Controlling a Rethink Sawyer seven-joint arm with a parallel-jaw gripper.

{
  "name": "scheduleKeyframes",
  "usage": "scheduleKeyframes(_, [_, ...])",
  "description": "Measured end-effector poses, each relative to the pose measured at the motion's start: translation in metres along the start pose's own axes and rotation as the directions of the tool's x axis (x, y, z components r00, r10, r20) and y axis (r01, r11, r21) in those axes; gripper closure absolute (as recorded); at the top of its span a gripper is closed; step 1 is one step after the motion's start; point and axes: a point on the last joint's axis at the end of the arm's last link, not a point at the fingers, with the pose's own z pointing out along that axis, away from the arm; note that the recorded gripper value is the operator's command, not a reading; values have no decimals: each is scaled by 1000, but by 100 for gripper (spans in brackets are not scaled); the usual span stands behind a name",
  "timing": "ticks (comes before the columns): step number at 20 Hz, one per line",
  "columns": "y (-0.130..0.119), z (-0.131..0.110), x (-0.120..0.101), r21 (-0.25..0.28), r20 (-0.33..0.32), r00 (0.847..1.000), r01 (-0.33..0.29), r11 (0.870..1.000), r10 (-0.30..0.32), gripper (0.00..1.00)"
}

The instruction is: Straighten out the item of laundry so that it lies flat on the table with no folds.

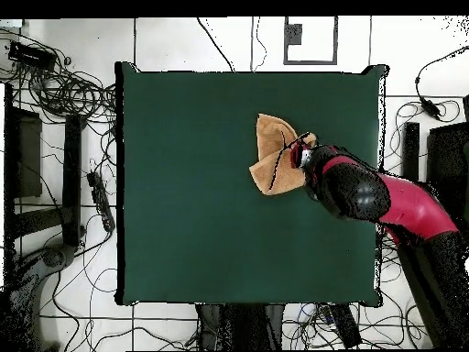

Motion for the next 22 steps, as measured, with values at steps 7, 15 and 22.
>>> scheduleKeyframes(7, [-9,8,10,-41,14,1000,19,999,-18,100])
scheduleKeyframes(15, [-27,1,19,-78,-11,1000,23,997,-24,100])
scheduleKeyframes(22, [-45,-14,27,-81,-44,998,43,996,-47,100])
